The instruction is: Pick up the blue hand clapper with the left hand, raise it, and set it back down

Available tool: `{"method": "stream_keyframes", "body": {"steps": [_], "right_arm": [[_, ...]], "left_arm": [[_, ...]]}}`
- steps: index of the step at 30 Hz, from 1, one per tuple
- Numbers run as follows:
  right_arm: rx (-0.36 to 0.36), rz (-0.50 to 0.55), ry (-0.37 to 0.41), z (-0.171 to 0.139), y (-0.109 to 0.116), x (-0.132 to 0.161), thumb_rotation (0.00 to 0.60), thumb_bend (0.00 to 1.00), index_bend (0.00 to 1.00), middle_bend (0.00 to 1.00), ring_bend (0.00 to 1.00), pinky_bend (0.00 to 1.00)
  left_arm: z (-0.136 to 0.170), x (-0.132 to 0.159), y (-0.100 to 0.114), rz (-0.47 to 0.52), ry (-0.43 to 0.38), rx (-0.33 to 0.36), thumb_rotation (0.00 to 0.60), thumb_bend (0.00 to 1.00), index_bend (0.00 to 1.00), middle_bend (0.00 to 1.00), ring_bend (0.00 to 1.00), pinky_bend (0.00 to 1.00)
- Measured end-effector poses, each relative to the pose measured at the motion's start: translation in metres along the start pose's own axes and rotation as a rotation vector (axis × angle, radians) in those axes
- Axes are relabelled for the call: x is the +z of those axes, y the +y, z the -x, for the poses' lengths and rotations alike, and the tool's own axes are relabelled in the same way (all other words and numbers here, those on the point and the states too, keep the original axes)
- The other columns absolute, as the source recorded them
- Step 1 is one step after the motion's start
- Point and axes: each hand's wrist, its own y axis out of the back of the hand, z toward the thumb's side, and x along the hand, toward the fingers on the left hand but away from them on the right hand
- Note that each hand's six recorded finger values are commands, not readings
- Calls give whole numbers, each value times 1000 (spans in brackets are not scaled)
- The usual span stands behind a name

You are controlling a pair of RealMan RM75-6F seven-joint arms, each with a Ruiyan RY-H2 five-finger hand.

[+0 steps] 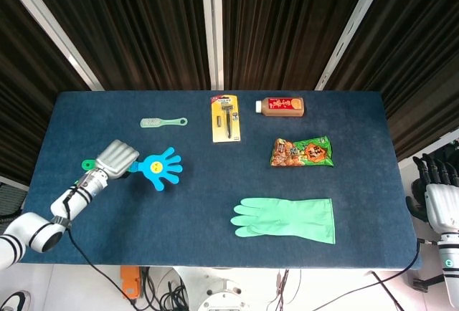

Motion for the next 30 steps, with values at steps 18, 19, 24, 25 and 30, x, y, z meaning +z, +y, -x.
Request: {"method": "stream_keyframes", "body": {"steps": [18,19,24,25,30], "right_arm": [[12,9,-2,0,-4,0,600,293,0,21,0,0],[14,8,-3,0,-4,0,600,294,0,23,0,0],[18,6,-6,0,-5,0,600,294,0,29,0,0],[20,6,-7,0,-6,-1,600,294,0,29,0,0],[33,2,-12,0,-8,-1,600,293,0,29,0,0]], "left_arm": [[17,0,73,1530,-171,235,600,807,1000,1000,1000,1000],[19,-2,78,1628,-201,251,600,807,1000,1000,1000,1000],[25,-7,89,1859,-287,281,600,806,1000,1000,1000,1000],[25,-8,88,1874,-295,278,600,806,1000,1000,1000,1000],[24,-5,82,1753,-279,233,600,806,1000,1000,1000,1000]]}}
